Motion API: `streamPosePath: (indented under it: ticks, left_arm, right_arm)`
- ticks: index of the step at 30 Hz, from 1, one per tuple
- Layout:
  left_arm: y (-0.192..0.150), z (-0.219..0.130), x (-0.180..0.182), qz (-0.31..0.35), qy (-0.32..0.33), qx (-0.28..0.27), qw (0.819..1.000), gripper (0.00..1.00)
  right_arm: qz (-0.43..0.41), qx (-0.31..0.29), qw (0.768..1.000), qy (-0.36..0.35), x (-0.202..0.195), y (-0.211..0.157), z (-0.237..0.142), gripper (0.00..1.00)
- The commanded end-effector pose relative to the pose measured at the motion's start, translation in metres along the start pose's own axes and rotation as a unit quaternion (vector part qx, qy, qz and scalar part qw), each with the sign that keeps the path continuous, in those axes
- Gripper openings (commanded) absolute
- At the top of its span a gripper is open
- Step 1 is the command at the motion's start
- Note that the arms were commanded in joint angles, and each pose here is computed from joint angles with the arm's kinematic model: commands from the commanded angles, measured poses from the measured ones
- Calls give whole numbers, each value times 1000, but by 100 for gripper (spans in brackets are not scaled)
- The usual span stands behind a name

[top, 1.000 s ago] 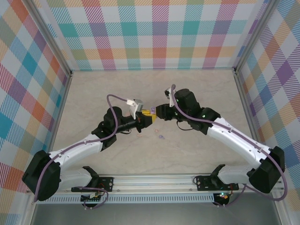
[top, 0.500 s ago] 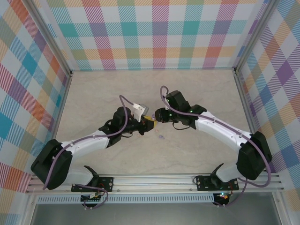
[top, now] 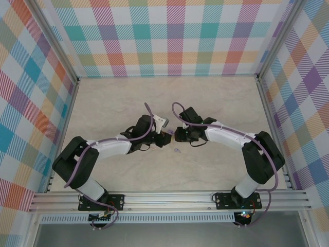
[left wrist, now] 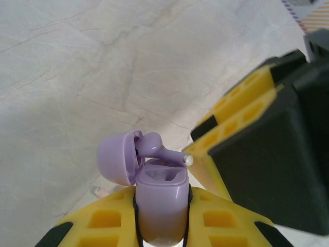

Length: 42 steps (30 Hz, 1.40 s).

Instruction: Insert wireless bluetooth earbuds into charging case

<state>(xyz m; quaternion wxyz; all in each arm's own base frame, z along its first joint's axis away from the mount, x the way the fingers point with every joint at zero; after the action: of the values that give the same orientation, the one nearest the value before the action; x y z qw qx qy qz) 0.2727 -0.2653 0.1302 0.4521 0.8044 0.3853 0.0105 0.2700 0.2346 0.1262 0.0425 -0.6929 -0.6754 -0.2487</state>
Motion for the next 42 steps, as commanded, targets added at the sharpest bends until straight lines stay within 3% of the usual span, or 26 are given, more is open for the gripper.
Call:
streamPosePath:
  ticks: [1,9,13,22,31,42]
  left_arm:
    - [2,4,2,2,27,29,999,11]
    - [0,3,7,22,64,89,994,11]
    - [3,-2,8,27,75,88,993,11]
    - [18,-37,3,38,107,50,992,11]
    - [32,-91,-9,20,69,-72,995,14]
    - [33,-107,-12,13,66,-102,992,15]
  right_arm:
    - [16,7,1000,-20,-7,-1,4,29]
    - [31,6,998,-52,-17,2,4,31]
    - [37,6,998,-52,-21,4,4,32]
    - [10,39,999,-9,-6,21,14,37]
    - [24,77,997,-5,10,45,43,29]
    - [67,87,991,-71,-2,57,65,28]
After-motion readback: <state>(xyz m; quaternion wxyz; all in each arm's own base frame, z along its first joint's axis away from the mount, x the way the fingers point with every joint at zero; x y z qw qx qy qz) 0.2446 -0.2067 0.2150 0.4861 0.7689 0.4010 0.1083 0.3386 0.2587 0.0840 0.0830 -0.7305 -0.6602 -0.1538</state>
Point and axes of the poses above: each hand's point on the last joint's axis, 136 mm out from that joint toward the fingers, its own z axis out along the fingers, its own x axis along the line the jaws close on, y = z × x, the point moved 6 cm from there along -z, back along the fingers, and after that the axes turned 9 degrees about z, right-handed, at the moved point
